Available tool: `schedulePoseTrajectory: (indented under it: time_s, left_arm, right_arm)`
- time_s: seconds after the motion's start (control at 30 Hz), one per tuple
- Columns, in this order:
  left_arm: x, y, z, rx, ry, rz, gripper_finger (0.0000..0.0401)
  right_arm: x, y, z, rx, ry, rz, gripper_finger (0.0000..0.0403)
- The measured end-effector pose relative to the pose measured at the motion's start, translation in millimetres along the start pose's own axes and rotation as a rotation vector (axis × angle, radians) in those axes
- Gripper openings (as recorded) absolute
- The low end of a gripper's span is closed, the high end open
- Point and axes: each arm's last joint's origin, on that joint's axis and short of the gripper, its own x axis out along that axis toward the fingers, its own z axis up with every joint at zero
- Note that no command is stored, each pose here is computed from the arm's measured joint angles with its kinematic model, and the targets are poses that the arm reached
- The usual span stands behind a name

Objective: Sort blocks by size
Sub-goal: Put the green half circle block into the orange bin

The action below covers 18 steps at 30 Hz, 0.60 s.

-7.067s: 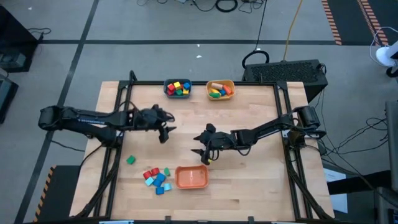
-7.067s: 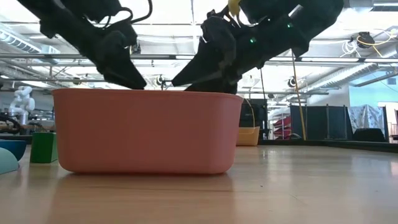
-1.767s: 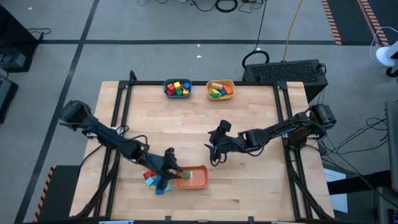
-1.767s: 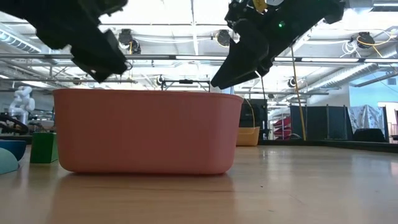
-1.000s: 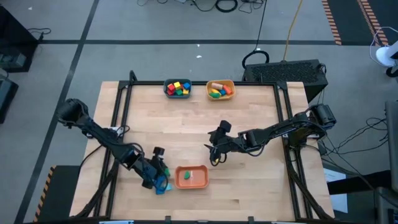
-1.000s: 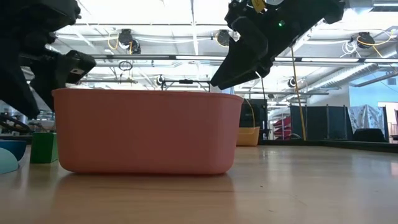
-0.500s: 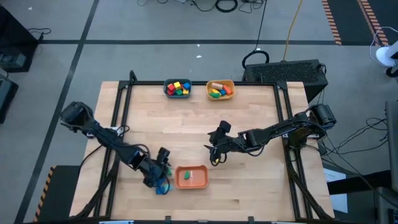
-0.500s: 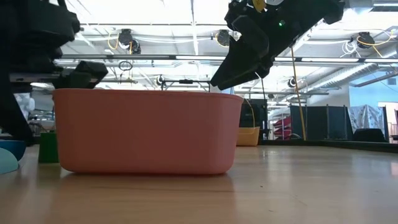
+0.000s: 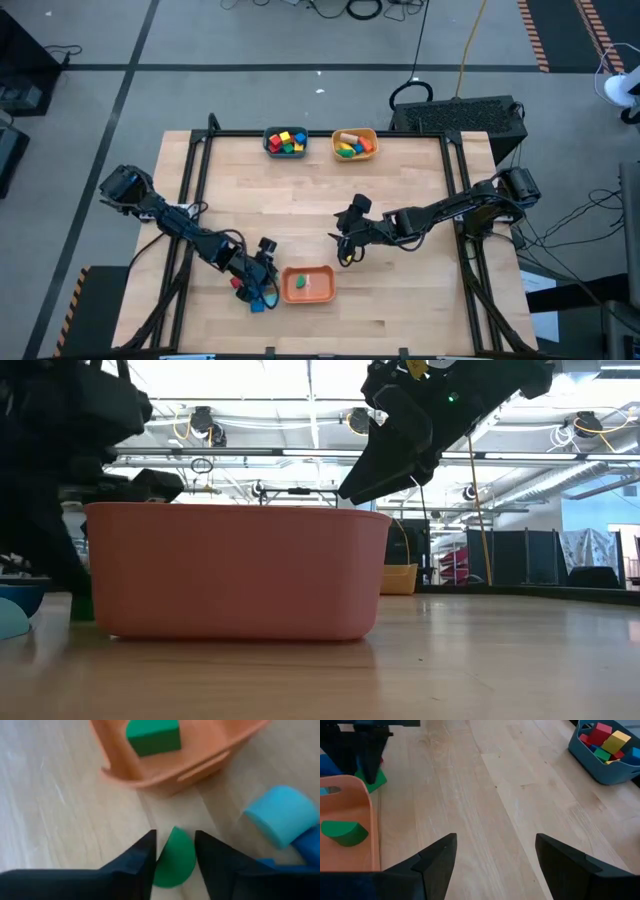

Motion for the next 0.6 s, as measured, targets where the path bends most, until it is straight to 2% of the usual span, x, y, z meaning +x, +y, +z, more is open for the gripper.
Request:
schedulePoseTrajectory:
  time_s: [0.23,0.47,0.6]
  left_arm:
    - [-0.2,0.1,-0.9,-0.083,0.011,-0.005,0.0050]
    - [-0.1,0.0,-5.7,-0.119,0.056,0.000,0.0011]
    - [-1.6,1.1,-2.1,-0.119,0.055,0.031,0.0008]
  right_arm:
    - [0.0,0.0,0.0,0.000,0.000,0.000,0.0256]
    - [0.0,0.0,0.0,0.000,0.000,0.000,0.0256]
    - [0.0,0.0,0.0,0.000,0.000,0.000,0.0256]
